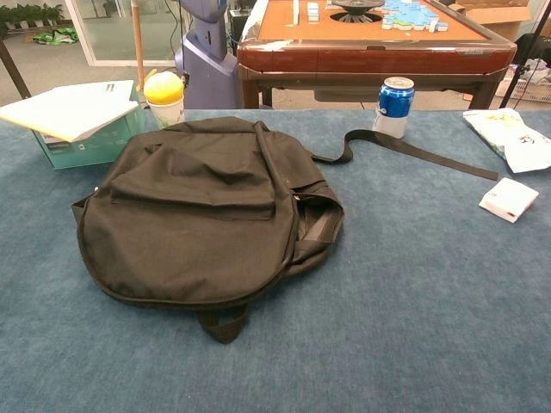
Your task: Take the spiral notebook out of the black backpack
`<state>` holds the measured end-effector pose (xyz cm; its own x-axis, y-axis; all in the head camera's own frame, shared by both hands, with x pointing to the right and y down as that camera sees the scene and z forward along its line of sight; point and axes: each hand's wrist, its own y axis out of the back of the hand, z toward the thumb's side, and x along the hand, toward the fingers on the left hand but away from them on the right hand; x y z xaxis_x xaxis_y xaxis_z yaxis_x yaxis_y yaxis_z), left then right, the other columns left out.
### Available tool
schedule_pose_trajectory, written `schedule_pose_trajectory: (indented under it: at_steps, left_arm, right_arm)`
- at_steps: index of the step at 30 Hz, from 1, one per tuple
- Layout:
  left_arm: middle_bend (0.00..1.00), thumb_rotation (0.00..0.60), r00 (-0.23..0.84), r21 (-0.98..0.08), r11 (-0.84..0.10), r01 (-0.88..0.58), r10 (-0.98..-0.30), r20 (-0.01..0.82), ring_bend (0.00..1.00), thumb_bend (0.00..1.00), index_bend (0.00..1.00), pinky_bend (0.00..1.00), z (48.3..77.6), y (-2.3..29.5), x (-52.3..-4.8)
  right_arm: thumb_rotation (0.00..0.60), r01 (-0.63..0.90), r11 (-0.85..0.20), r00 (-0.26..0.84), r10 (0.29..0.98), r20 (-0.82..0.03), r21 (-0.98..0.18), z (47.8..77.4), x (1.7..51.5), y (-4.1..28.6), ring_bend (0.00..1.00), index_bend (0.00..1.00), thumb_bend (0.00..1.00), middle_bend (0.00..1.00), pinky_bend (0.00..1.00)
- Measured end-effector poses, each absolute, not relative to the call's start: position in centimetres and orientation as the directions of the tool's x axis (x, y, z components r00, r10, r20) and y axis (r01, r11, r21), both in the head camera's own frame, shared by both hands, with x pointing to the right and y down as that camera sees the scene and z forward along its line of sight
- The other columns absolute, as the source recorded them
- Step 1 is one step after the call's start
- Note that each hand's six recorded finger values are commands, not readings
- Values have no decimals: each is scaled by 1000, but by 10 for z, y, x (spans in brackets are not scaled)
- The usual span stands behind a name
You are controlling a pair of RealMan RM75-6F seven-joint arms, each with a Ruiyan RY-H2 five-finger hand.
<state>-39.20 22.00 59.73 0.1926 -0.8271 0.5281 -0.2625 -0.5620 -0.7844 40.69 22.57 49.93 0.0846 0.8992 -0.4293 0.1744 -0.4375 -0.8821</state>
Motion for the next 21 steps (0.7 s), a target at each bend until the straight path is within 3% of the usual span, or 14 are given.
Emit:
schedule_pose_trajectory:
  at_steps: [10,21]
  left_arm:
    - [39,600,429,-741,-647,-179,-729,533,37,308,152,75,639,209,-339]
    - [0,600,570,-779,-622,-79,-669,476,27,266,90,67,665,205,-297]
  right_arm:
    - [600,168,-432,77,902,-425,-886,494,408,227,163,226,394,194,298]
    - [600,162,-433,73,901,-427,-887,492,408,228,163,225,395,194,298]
